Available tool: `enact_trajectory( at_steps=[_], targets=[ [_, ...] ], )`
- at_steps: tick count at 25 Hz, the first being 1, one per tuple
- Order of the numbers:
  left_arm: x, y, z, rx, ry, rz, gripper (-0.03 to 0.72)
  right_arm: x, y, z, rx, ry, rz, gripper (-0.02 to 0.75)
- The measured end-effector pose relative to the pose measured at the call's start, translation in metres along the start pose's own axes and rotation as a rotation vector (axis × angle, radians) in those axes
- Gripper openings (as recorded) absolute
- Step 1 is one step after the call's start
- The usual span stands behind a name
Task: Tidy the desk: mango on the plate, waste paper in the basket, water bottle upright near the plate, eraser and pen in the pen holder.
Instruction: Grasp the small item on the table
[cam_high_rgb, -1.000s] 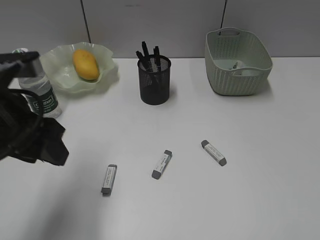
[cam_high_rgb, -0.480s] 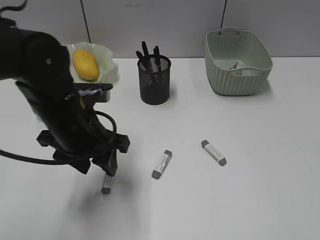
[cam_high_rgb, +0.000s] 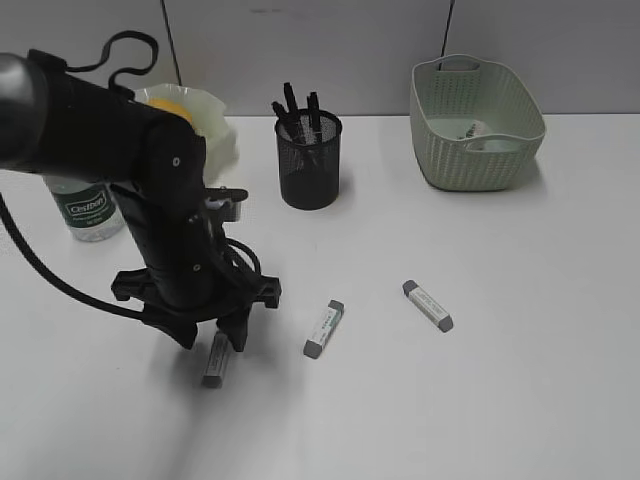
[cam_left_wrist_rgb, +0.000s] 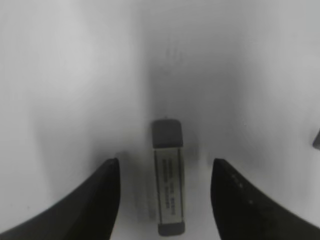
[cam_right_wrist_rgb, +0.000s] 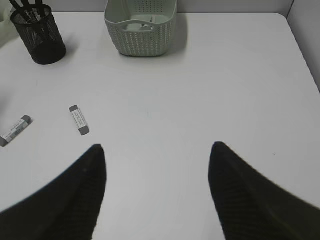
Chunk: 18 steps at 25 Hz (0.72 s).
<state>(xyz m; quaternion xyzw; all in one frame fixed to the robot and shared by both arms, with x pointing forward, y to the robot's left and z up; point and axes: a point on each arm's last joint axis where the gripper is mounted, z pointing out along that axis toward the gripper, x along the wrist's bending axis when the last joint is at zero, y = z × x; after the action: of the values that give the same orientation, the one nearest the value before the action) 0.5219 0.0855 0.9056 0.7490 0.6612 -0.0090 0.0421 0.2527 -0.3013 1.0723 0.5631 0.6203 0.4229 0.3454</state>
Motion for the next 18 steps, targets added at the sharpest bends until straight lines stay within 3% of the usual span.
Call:
enact_trajectory(
  at_steps=[9,15,18],
  targets=[
    [-0.002,0.009,0.014,0.012,0.036,0.011,0.389,0.0,0.0,0.0,-0.001,0.0,0.0,0.512],
    [0.0,0.008,0.014,0.023,0.052,0.019,0.246,0.0,0.0,0.0,-0.001,0.0,0.0,0.512],
    [0.0,0.008,0.014,0.021,0.058,0.025,0.223,0.0,0.0,0.0,-0.001,0.0,0.0,0.512]
  ],
)
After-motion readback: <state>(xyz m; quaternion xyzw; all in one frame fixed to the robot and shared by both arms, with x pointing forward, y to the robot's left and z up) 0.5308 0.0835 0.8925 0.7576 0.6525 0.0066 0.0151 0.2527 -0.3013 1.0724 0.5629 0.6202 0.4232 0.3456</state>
